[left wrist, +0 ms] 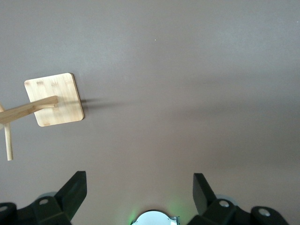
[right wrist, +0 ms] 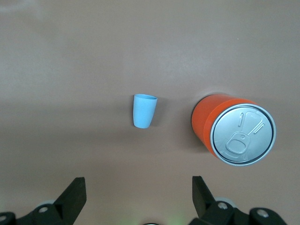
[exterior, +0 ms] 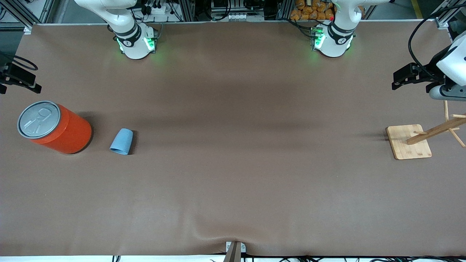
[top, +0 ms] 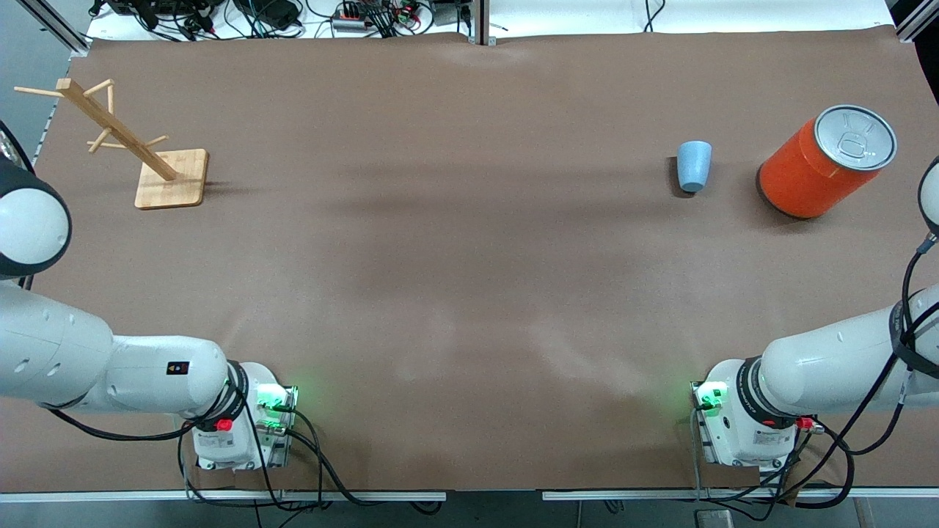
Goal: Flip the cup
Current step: 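Reach the right gripper down to the lying blue cup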
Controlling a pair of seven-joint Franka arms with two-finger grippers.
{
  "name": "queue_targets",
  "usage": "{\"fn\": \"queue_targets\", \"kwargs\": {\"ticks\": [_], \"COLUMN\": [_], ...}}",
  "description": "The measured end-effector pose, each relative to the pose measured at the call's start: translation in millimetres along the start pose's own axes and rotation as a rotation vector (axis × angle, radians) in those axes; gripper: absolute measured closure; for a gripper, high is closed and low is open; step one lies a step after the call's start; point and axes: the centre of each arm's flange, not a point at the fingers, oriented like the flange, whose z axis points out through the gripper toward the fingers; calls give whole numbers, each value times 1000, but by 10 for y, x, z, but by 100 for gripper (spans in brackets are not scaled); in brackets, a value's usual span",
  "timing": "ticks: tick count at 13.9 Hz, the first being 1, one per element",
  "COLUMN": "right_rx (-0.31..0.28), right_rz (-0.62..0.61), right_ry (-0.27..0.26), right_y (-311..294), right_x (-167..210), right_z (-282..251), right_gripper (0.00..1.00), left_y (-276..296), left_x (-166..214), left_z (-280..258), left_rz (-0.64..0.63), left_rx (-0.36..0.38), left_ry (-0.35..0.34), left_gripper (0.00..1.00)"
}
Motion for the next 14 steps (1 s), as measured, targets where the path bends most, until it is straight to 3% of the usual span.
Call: {"fn": "queue_targets", "kwargs": {"ticks": [6, 10, 12, 14], "right_rx": [2, 63, 63, 61], "right_rz": [10, -9, -19, -16], "right_ry": [-155, -272, -298, -290], "right_y": [52, -96, -211, -244], "right_x": [354, 365, 390, 422], "right_z": [750, 1297, 1661, 2060], "right_gripper": [0, 0, 0, 0], "left_y": [-9, -10, -8, -3], "left_x": [-8, -8, -7, -5], "left_z": [36, 45, 53, 62], "left_rz": [-2, -2, -1, -1], "left_rx": [-1, -1, -1, -1], "left_ry": [-18, -22, -24, -26], "left_gripper": [0, 0, 0, 0]}}
